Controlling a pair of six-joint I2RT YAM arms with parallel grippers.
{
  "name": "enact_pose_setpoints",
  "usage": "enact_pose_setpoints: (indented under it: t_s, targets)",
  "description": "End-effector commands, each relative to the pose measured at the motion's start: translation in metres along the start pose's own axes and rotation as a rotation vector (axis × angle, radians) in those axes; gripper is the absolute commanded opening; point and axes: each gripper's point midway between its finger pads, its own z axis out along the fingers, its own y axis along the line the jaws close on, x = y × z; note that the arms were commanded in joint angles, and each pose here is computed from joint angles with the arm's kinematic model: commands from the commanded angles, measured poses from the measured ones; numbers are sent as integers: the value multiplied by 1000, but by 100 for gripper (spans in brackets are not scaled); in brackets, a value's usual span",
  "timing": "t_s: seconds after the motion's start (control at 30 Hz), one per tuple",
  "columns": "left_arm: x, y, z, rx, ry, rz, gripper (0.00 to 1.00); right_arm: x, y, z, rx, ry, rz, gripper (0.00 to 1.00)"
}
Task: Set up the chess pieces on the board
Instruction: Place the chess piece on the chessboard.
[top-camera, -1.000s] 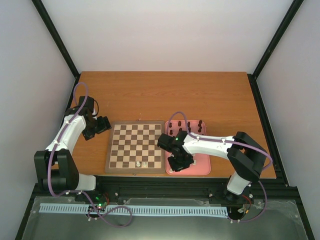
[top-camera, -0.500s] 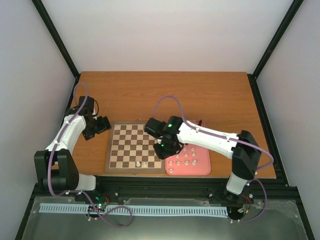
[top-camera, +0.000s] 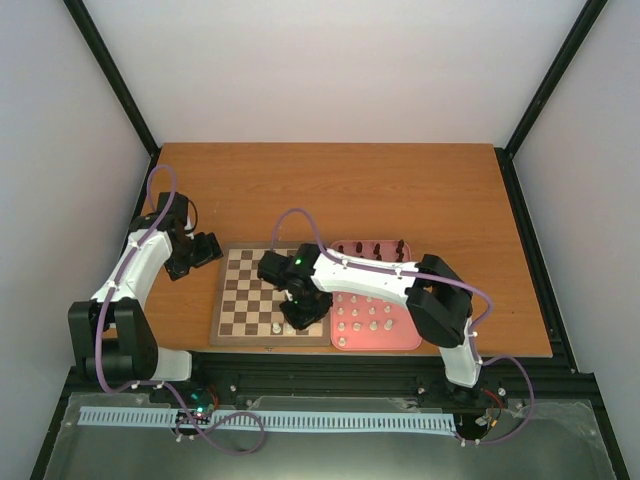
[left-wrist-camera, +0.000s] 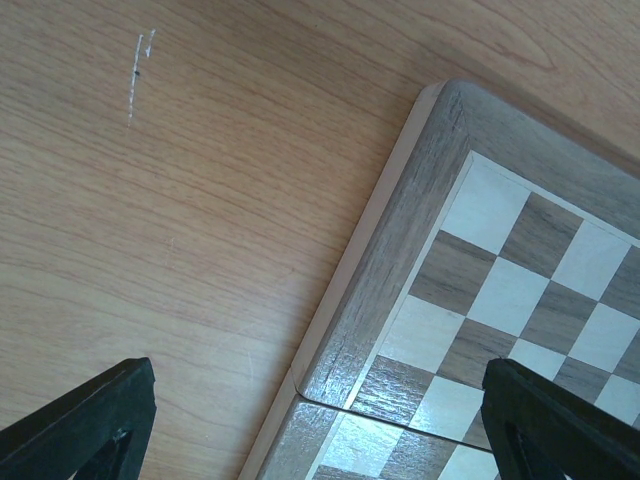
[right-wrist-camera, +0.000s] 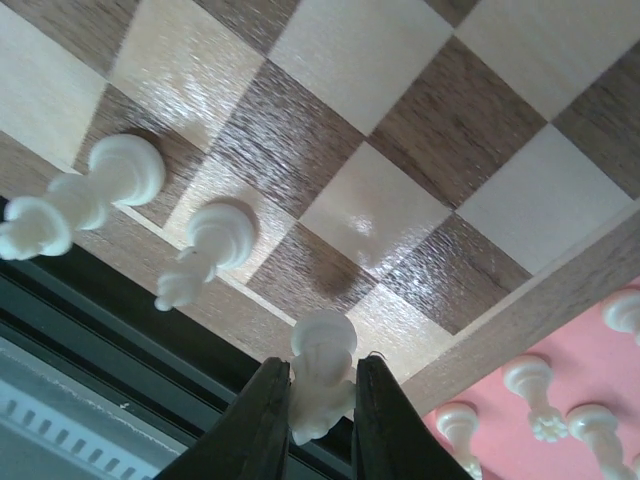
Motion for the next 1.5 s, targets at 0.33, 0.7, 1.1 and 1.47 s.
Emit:
enact_pose_setpoints:
  t_s: [0.33, 0.7, 1.1, 1.47]
  targets:
    - [-6, -5, -3, 22, -17, 14, 100, -8, 13, 10, 10, 22, -59, 4]
    - [-5, -4, -2, 19, -17, 14, 100, -3, 9, 16, 22, 46, -52, 5]
    - [-5, -3, -3, 19, -20, 15, 100, -2, 8, 20, 28, 57, -55, 10]
    - [-5, -3, -3, 19, -20, 16, 100, -3, 8, 16, 31, 42, -52, 22]
